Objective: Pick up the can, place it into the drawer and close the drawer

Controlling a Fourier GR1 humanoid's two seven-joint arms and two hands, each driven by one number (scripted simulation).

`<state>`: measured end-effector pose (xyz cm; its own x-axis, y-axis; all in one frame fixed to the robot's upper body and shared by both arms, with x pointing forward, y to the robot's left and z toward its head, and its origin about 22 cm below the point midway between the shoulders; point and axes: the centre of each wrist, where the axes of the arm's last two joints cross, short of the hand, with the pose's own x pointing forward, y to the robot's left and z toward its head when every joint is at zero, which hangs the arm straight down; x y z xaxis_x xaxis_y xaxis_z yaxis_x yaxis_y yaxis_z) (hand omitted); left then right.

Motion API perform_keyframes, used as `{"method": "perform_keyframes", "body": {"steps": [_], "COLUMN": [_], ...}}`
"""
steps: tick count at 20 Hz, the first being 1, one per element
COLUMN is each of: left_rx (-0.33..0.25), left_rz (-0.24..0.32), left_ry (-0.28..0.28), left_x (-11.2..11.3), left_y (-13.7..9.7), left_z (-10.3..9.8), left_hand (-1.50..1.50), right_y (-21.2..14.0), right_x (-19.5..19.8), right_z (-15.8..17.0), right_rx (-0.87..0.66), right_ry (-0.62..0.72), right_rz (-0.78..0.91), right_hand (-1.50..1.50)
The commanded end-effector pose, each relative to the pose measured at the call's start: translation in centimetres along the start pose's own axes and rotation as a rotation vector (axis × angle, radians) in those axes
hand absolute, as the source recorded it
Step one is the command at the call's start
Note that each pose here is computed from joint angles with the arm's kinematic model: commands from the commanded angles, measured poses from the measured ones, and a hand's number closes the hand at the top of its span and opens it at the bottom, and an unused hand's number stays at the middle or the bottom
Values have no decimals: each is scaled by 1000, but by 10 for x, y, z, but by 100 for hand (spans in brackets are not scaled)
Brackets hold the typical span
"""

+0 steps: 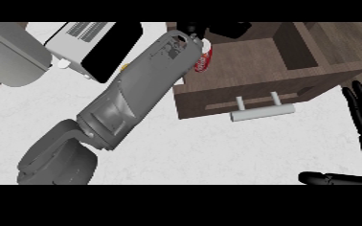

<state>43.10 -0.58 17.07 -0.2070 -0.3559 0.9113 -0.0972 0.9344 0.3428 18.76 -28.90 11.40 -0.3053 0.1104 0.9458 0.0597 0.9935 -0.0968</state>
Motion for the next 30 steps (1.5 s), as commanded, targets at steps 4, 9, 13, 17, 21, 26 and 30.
{"method": "perform_keyframes", "body": {"steps": [4,9,13,17,21,26,30], "left_rx": [37,44,47,56,73,79,95], "left_rz": [24,51,88,131,180,190,195], "left_ry": [15,19,24,31,19,3,-11], "left_x": [-15,-10,-3,-3,10,1,18], "left_y": [1,-3,-2,-5,-8,-7,-10], "left_z": [3,6,4,9,11,12,12], "left_hand": [-150,-150,-150,-150,-150,-150,-150], "right_y": [-1,0,-6,0,10,21,33], "right_x": [-1,16,20,38,40,36,22], "right_z": [8,3,5,0,-9,-22,-35], "right_rx": [2,-24,32,72,83,132,143], "right_ry": [4,-62,-128,-174,-226,-228,-217], "right_rz": [8,116,268,359,446,665,833], "right_hand": [-150,-150,-150,-150,-150,-150,-150]}}
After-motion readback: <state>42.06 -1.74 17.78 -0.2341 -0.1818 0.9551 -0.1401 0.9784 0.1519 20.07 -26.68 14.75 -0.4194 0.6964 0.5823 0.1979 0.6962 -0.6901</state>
